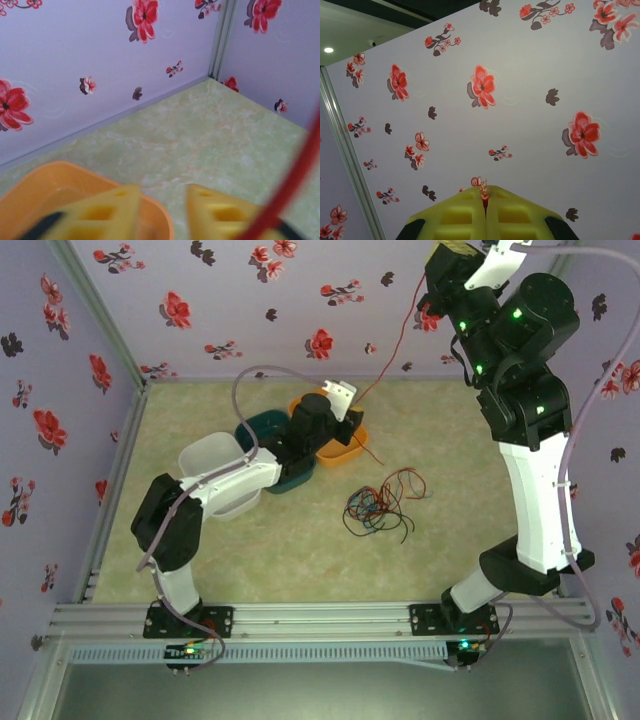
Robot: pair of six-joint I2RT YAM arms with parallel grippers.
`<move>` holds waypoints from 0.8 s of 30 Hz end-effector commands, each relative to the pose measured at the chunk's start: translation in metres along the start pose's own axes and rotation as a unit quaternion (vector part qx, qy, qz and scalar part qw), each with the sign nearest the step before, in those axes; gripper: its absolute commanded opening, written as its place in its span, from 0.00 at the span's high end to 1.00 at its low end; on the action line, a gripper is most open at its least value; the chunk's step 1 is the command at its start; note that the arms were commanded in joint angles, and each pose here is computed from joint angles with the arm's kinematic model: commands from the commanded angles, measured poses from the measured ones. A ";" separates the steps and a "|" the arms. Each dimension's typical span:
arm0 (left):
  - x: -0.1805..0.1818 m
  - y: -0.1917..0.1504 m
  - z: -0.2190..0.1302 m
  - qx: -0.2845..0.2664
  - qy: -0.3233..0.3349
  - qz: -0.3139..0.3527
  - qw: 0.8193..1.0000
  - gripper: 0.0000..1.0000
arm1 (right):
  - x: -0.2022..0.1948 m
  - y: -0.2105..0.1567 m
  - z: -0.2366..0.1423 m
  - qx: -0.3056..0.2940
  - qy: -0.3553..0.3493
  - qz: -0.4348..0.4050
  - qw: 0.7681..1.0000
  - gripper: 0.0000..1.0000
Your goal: Untangle the cables
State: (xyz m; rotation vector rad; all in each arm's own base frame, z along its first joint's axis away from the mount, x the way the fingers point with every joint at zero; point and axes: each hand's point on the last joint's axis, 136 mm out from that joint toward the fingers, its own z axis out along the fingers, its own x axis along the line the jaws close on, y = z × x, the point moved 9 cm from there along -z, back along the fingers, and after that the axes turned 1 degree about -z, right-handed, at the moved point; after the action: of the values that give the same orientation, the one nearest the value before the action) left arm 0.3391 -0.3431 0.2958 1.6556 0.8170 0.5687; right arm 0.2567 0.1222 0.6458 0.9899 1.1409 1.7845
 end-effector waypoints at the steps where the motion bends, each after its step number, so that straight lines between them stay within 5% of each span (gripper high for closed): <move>1: -0.002 0.020 -0.004 -0.028 -0.027 -0.026 0.999 0.99 | 0.002 0.004 -0.008 -0.003 0.008 0.010 1.000 1.00; 6: 0.009 0.034 -0.018 -0.044 -0.063 -0.083 0.994 1.00 | -0.008 -0.023 -0.006 0.046 -0.024 -0.001 0.999 1.00; 11: 0.041 0.049 -0.032 -0.069 -0.091 -0.171 0.979 1.00 | -0.032 -0.089 -0.001 0.123 -0.057 0.036 0.990 1.00; 24: 0.088 0.052 0.004 -0.034 -0.044 -0.189 0.980 1.00 | -0.065 -0.277 0.064 0.339 -0.026 0.169 0.925 1.00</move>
State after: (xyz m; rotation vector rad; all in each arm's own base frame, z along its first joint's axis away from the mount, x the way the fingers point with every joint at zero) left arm 0.3927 -0.2855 0.3506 1.3888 0.9499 0.2826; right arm 0.3837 0.1542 0.3979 1.6850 1.6567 1.5158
